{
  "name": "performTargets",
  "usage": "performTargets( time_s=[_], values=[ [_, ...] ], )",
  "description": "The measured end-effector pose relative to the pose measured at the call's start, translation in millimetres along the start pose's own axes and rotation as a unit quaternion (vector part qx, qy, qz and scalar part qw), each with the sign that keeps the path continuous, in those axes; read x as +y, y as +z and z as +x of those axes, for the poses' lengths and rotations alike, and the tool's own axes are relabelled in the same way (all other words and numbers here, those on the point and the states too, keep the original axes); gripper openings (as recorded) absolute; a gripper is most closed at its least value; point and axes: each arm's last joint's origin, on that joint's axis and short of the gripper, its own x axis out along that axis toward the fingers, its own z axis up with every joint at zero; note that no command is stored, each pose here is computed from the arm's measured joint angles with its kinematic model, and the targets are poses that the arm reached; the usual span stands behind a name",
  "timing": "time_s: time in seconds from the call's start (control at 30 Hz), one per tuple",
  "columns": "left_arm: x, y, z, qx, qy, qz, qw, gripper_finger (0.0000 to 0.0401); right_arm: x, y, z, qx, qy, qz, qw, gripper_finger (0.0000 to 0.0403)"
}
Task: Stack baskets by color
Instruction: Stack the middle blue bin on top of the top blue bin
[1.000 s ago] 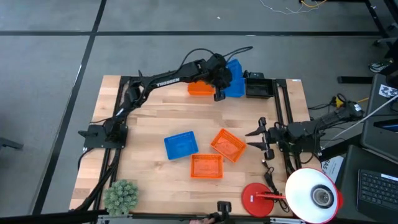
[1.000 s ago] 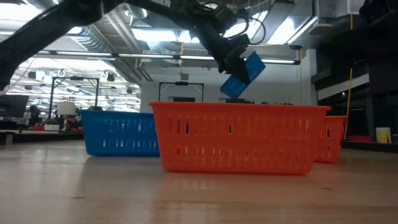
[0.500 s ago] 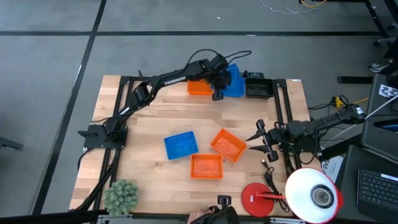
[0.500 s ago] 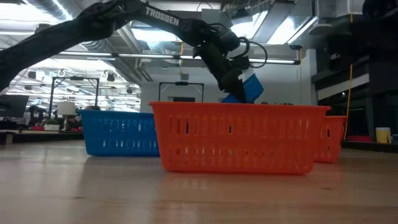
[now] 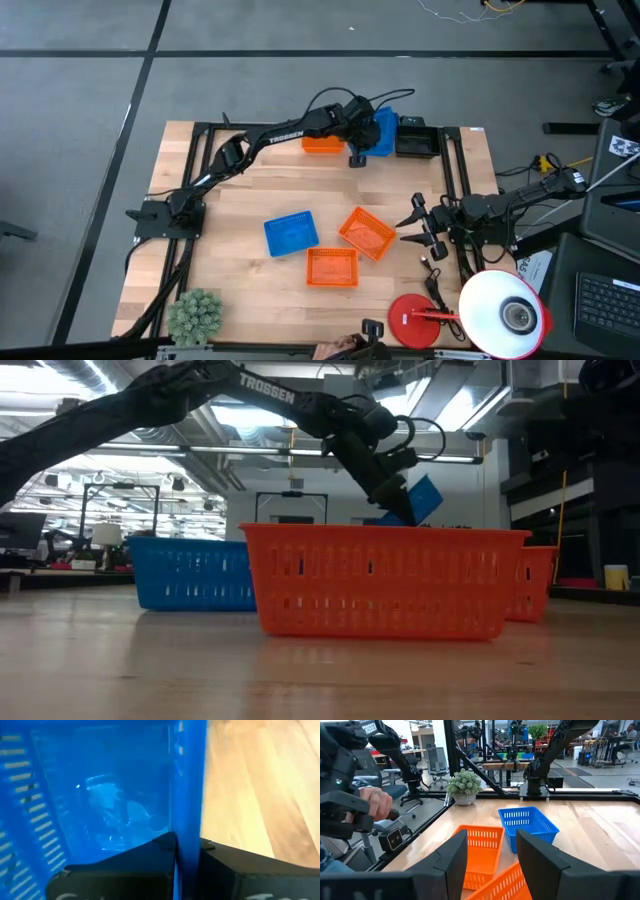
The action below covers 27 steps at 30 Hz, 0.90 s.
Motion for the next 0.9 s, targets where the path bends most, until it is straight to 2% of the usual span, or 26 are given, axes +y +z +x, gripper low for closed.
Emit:
performTargets(
  time_s=[0.33,0.67,0.9],
  values=[
    [1.3,-6.1,7.6,0.02,0.029,-0.001,0.999,0.0005,0.0,0.0,0.0,0.0,0.0,0.0,1.0,0.0168],
    [5.6,-8.5,7.6,0.025,0.042,-0.003,0.999,0.0074,0.2,-0.1,0.0,0.001,0.004,-0.001,1.0,0.0168],
    [8.5,-7.6,7.3,0.027,0.069,-0.003,0.997,0.0092,0.0,-3.8,-0.1,0.02,0.002,-0.002,1.0,0.0168]
  ],
)
